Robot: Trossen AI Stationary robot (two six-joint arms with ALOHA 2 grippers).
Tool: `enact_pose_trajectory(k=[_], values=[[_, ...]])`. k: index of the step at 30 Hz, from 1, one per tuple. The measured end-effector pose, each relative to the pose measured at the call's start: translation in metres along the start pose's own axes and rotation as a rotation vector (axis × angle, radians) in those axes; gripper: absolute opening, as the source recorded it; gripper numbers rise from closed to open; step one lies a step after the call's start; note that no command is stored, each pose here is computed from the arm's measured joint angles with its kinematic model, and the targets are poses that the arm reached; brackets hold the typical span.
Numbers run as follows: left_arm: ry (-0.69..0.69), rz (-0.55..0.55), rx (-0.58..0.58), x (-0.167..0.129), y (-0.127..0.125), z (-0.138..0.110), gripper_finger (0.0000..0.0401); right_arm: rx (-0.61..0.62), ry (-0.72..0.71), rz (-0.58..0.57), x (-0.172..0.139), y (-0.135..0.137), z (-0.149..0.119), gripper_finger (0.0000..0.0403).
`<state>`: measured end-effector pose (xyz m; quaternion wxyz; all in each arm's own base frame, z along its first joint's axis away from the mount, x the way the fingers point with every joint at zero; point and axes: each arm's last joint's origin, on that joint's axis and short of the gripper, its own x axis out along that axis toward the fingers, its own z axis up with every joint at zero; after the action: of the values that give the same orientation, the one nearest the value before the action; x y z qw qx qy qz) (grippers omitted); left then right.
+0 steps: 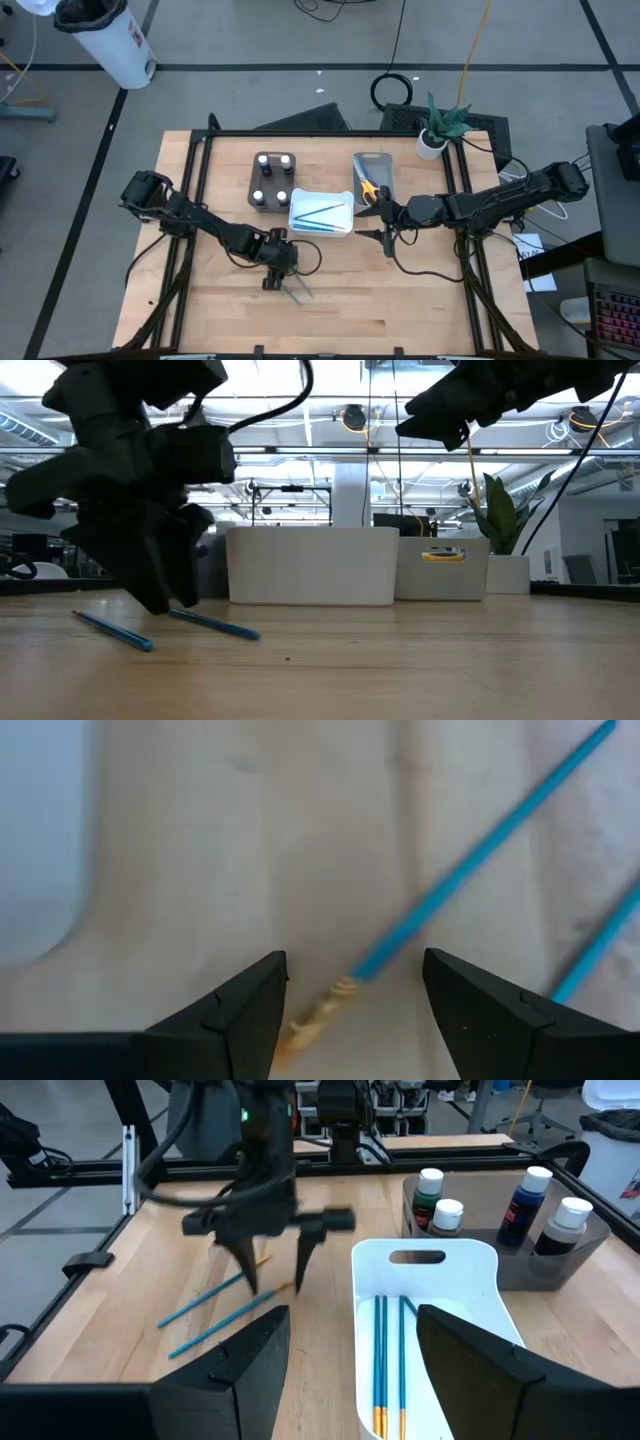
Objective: Pick & Place Paint Supplies
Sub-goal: Put the blue paint brush into the white bin
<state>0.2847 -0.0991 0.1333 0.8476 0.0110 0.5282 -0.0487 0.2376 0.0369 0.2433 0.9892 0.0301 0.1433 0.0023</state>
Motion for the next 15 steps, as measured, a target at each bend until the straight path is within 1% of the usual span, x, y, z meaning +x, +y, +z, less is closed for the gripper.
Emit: enact_pose_trajectory(k=[2,8,11,15], values=[[0.009,0.026,-0.04,-0.004,-0.001,-0.002,0.0241,-0.001,0.007,-0.001,0.0,0.0,-0.001,0.021],[-0.037,-0.009,-0.04,-0.019,-0.013,-0.001,0.0241,0.007,0.007,-0.001,0.0,0.0,-0.001,0.021],[0.005,-0.002,-0.042,-0.027,-0.016,-0.006,0.0241,0.021,0.007,-0.001,0.0,0.0,-0.001,0.021],[0.043,0.0,-0.101,-0.045,-0.019,-0.014,0.0241,0.021,0.008,-0.001,0.0,0.0,-0.001,0.021]])
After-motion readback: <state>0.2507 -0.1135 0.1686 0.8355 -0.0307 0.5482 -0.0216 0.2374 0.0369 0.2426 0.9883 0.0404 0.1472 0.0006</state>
